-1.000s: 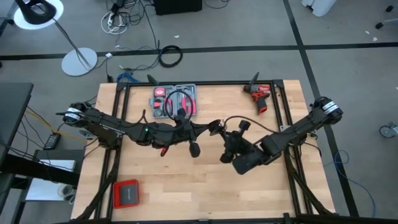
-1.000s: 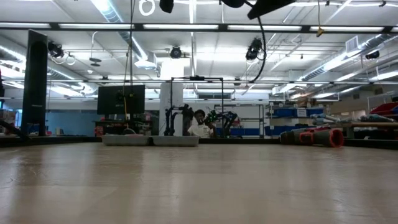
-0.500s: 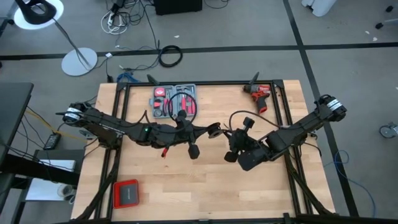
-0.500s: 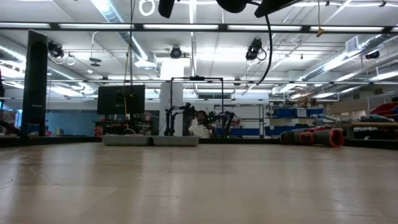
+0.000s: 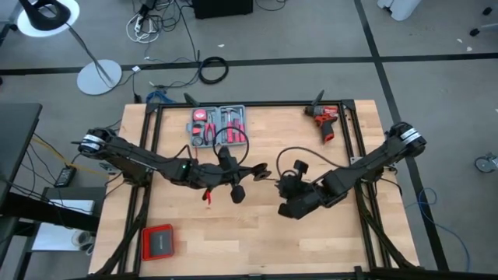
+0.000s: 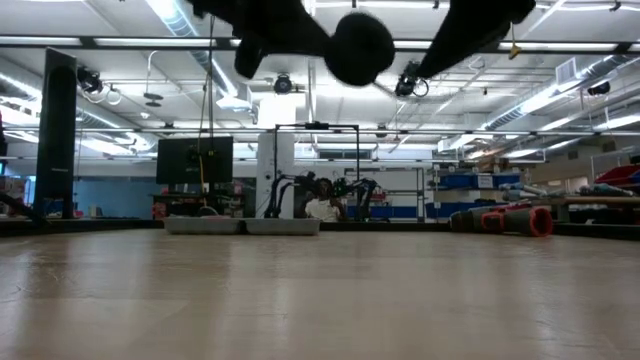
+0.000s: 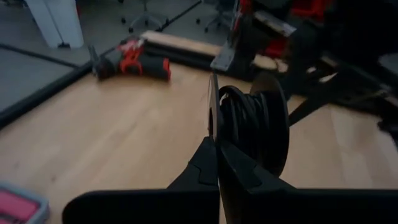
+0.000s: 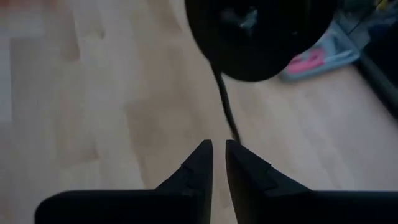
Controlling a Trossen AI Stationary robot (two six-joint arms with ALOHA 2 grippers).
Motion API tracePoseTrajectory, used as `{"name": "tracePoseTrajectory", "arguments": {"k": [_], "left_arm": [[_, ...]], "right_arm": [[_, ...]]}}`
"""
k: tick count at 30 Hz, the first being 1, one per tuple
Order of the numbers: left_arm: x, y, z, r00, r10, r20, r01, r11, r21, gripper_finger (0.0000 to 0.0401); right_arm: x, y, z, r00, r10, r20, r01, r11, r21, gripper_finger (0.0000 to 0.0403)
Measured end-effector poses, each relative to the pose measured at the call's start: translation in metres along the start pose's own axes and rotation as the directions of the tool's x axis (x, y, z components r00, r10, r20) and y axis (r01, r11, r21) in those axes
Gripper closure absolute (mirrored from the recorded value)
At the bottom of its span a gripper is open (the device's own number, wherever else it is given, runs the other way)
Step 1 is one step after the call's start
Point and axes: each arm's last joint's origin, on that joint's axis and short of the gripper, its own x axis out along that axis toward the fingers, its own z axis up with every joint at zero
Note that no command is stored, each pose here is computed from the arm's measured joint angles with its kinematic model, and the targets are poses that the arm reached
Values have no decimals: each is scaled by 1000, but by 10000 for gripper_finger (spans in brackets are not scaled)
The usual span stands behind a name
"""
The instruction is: Coil cords
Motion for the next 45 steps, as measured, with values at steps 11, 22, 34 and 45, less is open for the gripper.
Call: {"name": "tracePoseTrajectory", "arguments": {"k": [11, 22, 34, 45], "left_arm": [[1, 3, -10, 1000, -2, 12, 2, 1000, -19, 401], [0, 1, -5, 998, -26, 62, 26, 1000, 6, 401], [-1, -2, 3, 990, -50, 135, 48, 999, 12, 401], [-2, -3, 8, 982, -57, 179, 53, 998, 31, 401]], "right_arm": [[34, 21, -21, 990, -17, -138, 18, 1000, 8, 363], [57, 32, -55, 979, 198, 53, -204, 968, 147, 359], [83, 11, -81, 910, 286, 300, -362, 901, 238, 323], [89, 5, -74, 883, 366, 295, -436, 873, 219, 287]]}}
